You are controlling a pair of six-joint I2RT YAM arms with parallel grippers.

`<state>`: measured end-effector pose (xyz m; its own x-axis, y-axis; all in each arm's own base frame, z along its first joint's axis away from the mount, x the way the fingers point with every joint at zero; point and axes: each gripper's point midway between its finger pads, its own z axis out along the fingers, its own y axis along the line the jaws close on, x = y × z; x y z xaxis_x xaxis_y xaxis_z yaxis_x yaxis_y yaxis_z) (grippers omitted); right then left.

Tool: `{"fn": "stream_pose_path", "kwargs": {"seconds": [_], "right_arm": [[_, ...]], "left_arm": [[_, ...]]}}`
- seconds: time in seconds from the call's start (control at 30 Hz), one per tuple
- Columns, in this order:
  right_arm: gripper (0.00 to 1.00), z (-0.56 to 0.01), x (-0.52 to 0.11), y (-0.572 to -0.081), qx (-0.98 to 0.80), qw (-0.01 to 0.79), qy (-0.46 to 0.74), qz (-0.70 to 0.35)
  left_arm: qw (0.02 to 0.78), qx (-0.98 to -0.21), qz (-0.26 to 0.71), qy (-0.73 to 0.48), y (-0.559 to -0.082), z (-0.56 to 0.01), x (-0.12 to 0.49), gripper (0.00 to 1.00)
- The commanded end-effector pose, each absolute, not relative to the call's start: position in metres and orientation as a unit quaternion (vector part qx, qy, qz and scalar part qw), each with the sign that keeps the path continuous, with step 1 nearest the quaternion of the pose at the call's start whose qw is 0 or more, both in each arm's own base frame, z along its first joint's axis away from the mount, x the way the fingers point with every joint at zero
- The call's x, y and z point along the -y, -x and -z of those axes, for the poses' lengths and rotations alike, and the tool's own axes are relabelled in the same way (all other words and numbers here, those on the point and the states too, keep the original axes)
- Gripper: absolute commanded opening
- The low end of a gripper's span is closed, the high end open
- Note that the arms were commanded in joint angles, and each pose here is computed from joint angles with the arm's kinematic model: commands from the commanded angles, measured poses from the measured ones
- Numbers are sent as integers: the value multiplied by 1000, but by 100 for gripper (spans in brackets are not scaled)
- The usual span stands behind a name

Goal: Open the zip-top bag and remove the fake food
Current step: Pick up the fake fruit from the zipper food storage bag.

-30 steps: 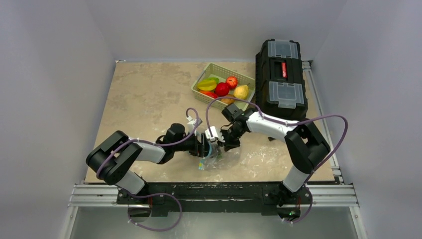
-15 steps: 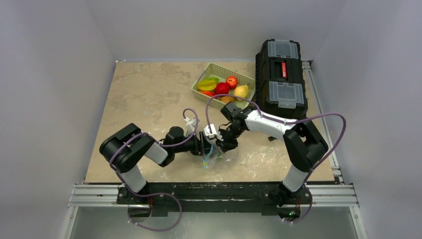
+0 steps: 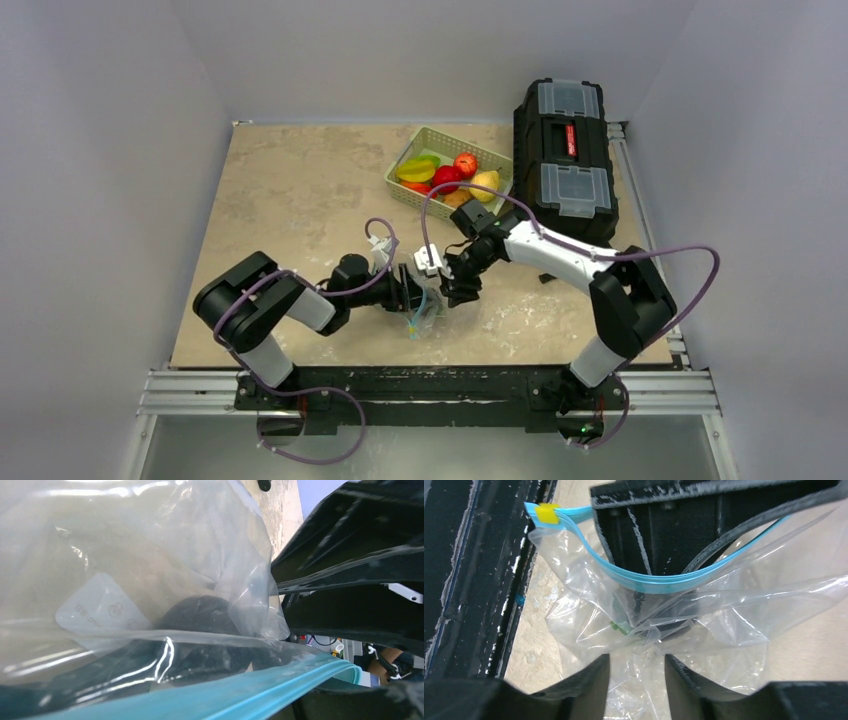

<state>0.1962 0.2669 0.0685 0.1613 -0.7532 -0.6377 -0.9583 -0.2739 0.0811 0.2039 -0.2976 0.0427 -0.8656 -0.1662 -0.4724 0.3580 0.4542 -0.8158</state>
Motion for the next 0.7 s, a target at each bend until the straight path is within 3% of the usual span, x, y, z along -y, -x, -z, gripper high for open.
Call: {"fn": "stream_pose_path", "kwargs": {"seconds": [0.0, 0.23, 0.53, 0.67], "right_arm": [[48, -107, -273, -193, -535, 225, 753, -310], [60, -96, -271, -196, -551, 223, 744, -305], [61, -66, -279, -211, -600, 214, 720, -275], [57, -56, -282, -217, -615, 215, 713, -259]], "left_arm": [[286, -811, 505, -68, -211, -50, 292, 36], [289, -813, 500, -71, -211, -52, 290, 36], [292, -805, 511, -71, -211, -57, 292, 37], [290, -798, 523, -74, -209, -60, 295, 42]]}}
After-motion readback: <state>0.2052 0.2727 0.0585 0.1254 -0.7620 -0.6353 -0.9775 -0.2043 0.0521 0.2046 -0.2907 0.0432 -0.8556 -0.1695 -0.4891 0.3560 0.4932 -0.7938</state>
